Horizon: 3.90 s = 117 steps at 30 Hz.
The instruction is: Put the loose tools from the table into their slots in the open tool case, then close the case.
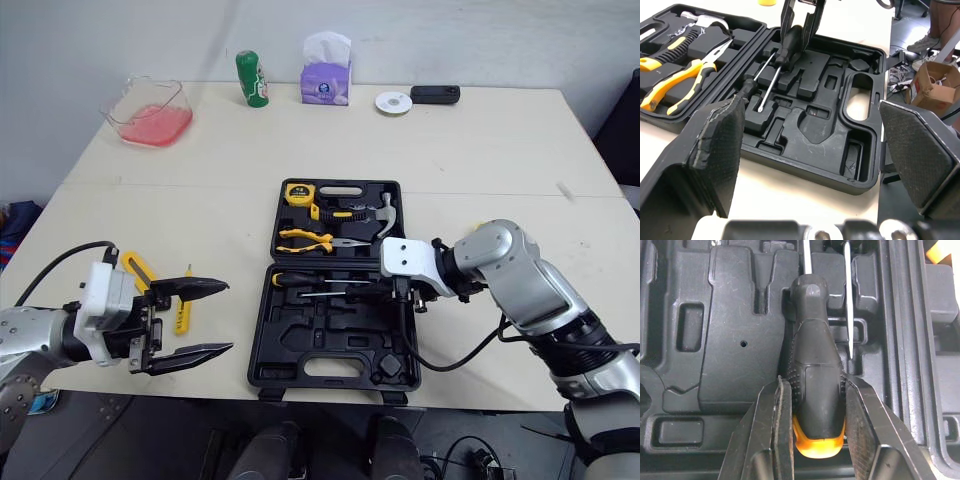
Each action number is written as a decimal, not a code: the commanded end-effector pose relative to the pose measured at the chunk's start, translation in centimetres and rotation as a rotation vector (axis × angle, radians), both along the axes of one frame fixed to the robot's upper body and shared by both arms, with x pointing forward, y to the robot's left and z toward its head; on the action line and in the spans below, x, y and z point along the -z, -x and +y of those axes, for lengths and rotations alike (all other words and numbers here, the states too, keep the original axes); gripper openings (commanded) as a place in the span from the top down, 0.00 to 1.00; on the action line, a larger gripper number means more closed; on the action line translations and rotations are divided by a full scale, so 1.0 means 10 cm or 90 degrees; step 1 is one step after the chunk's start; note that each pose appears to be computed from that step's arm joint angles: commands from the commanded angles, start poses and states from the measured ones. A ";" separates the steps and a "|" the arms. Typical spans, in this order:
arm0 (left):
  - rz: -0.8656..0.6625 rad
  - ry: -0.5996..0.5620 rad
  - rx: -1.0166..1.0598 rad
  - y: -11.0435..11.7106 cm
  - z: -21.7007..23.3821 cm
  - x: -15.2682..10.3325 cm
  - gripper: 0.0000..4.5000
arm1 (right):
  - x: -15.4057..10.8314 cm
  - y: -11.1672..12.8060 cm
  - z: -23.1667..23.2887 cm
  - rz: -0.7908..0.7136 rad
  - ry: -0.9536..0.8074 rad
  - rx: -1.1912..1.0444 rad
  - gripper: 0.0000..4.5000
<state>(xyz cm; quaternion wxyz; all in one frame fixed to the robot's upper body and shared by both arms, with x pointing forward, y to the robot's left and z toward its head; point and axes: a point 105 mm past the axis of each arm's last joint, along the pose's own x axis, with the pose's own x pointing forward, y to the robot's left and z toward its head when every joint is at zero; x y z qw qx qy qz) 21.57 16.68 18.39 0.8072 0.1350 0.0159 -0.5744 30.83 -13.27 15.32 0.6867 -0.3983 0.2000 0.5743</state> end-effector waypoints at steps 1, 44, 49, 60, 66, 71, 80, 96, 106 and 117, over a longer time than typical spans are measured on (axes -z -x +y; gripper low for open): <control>0.003 0.011 -0.005 0.03 0.00 -0.05 0.00 | -0.16 0.04 -0.06 -0.023 0.003 -0.030 0.30; -0.009 -0.007 0.018 -0.05 -0.04 -0.06 0.00 | 0.21 -0.06 0.23 -0.006 -0.346 -0.056 1.00; -0.009 -0.010 0.014 -0.05 -0.02 -0.05 0.00 | 0.34 -0.10 0.22 0.015 -0.331 -0.036 1.00; -0.005 -0.012 0.008 -0.02 -0.02 -0.02 0.00 | 0.60 -0.04 0.18 0.062 -0.300 -0.025 1.00; -0.004 -0.010 0.004 -0.01 -0.02 0.00 0.00 | 0.92 -0.10 0.08 0.090 -0.174 0.031 1.00; 0.001 -0.009 -0.003 0.01 -0.01 0.04 0.00 | 0.90 -0.01 0.19 0.096 -0.149 0.007 1.00; 0.001 -0.007 -0.009 0.00 0.01 0.05 0.00 | 0.73 -0.02 0.29 0.094 -0.210 0.006 1.00; -0.041 0.011 -0.304 -0.08 1.00 0.03 0.00 | -0.32 0.05 -0.91 -0.121 -0.381 0.148 0.57; -0.057 0.012 -0.595 0.22 2.00 0.16 0.00 | -0.30 0.18 -2.32 -0.326 -0.346 0.451 0.00; -0.019 -0.005 -0.805 0.53 2.59 0.40 0.00 | -0.02 0.43 -3.04 -0.358 -0.270 0.627 0.00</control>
